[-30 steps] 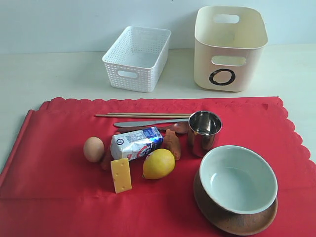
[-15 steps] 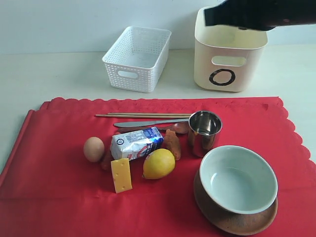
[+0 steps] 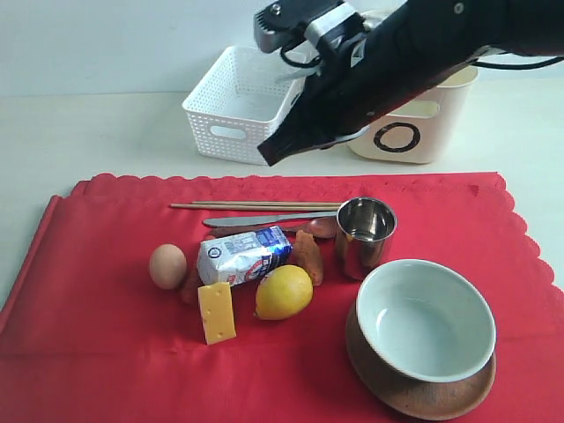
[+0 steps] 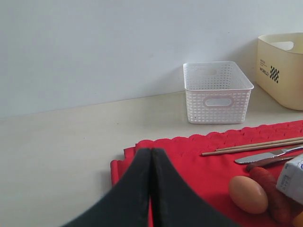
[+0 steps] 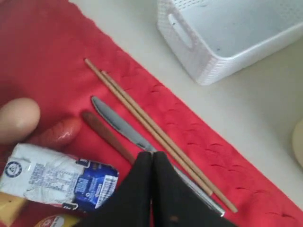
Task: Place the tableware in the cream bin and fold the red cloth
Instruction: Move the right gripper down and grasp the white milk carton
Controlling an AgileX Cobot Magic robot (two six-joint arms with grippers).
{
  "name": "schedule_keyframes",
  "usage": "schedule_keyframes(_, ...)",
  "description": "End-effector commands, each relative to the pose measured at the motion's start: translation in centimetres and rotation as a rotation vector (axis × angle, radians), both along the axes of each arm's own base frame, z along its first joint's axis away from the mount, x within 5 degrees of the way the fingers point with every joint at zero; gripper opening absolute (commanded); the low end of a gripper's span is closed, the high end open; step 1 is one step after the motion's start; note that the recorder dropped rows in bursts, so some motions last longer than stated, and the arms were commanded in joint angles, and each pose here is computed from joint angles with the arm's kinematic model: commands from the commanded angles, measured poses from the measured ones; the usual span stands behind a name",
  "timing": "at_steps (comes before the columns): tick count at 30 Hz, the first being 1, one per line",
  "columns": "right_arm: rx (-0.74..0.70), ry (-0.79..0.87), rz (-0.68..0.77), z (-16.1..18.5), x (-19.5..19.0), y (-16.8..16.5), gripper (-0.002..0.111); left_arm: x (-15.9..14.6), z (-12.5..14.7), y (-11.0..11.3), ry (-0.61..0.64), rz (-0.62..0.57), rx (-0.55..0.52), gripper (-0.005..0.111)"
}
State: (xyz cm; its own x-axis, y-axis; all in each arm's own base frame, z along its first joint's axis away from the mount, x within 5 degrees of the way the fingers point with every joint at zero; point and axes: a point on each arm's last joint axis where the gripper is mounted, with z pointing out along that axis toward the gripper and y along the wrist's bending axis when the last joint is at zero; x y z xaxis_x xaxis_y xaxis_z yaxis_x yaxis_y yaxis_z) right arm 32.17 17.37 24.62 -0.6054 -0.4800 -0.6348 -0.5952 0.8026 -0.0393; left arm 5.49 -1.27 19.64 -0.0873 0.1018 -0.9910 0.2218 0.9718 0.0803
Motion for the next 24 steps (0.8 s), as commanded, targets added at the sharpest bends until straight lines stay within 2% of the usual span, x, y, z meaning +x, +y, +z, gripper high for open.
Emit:
schedule_keyframes(1,-0.043,0.034,0.119,-0.5,-0.4,1.8,0.002,0.0,-0.1,0.0,-0.004,-0.006,-0.004,0.001)
schedule_keyframes(3,-0.057,0.064,0.16,-0.7,-1.0,2.6,0.009,0.0,-0.1,0.0,-0.004,-0.006,-0.004,0.001)
schedule_keyframes(9,-0.118,0.067,0.295,-1.2,-2.4,4.4,0.041,0.0,-0.1,0.0,-0.004,-0.006,-0.004,0.001)
schedule_keyframes(15,-0.196,0.036,0.438,-3.2,-2.6,5.9,0.051,0.0,-0.1,0.0,-0.004,-0.006,-0.004,0.001)
schedule_keyframes(19,-0.241,0.031,0.502,-4.7,-2.2,6.1,0.063,0.0,-0.1,0.0,-0.004,-0.006,-0.004,0.001)
schedule_keyframes(21,-0.285,0.03,0.569,-6.0,-2.0,6.3,0.072,0.0,-0.1,0.0,-0.004,-0.006,-0.004,0.001)
schedule_keyframes(24,-0.369,0.023,0.726,-8.1,-1.8,6.5,0.074,0.0,-0.1,0.0,-0.003,-0.006,-0.005,0.001)
